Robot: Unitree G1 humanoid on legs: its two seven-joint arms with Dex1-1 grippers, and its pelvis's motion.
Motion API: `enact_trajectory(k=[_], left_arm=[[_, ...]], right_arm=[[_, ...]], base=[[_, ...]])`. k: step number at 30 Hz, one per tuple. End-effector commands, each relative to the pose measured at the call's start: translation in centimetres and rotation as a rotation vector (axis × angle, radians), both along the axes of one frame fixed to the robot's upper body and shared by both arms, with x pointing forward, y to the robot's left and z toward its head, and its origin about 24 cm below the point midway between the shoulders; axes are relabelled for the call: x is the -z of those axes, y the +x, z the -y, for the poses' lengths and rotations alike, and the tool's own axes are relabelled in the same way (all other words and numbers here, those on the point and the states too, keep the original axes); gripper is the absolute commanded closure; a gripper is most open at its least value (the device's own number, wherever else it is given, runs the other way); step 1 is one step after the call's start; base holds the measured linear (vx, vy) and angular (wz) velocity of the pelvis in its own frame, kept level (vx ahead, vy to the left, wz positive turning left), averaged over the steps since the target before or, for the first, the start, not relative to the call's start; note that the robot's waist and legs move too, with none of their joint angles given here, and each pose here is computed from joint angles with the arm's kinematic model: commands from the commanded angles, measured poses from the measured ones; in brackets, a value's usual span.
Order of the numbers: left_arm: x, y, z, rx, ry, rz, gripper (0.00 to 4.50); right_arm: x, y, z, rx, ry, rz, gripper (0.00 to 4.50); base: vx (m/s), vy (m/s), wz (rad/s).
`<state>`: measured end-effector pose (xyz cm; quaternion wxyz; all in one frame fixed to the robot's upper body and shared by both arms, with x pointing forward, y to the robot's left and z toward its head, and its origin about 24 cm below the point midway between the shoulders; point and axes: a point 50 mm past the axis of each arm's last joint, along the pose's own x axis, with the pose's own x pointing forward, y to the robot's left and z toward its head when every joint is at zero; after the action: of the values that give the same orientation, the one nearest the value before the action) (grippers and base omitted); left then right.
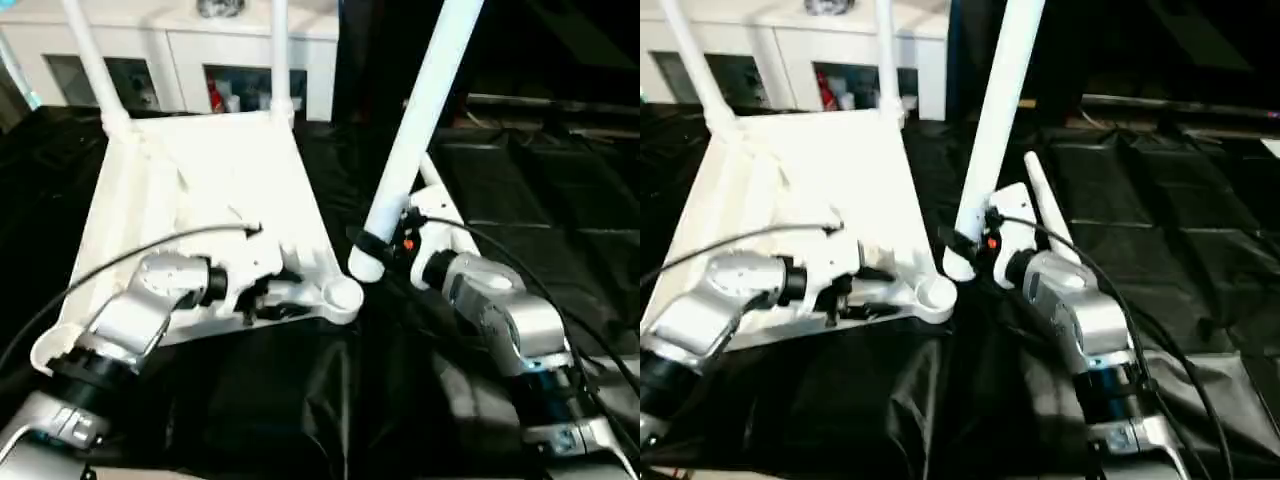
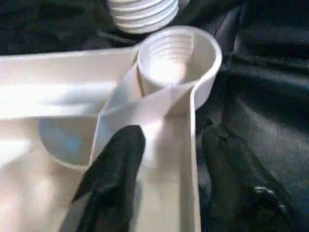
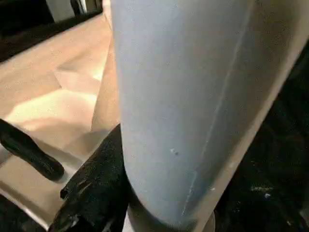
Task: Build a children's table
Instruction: Pick table leg, then insert table leg to table base
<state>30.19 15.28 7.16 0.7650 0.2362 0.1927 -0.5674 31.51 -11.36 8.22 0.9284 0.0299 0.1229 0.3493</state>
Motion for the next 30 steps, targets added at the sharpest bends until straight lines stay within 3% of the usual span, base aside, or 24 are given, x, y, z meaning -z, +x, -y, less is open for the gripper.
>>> enact_trajectory(k=[1, 20, 30], left_arm=[[-0.3, 0.0, 0.2, 0.017, 0.005, -0.013, 2.42], [0.6, -0.6, -0.9, -0.018, 0.015, -0.082, 4.02], [0.1, -0.4, -0.8, -0.014, -0.029, -0.081, 4.5]], right_arm=[[-0.7, 0.0, -0.1, 0.0, -0.002, 0.042, 2.61], [-0.7, 0.0, -0.3, -0.018, -0.008, 0.042, 2.61], [-0.9, 0.0, -0.3, -0.04, -0.003, 0.039, 2.61]], base=[[0.0, 0.0, 0.0], [0.0, 0.0, 0.0], [0.0, 0.0, 0.0]])
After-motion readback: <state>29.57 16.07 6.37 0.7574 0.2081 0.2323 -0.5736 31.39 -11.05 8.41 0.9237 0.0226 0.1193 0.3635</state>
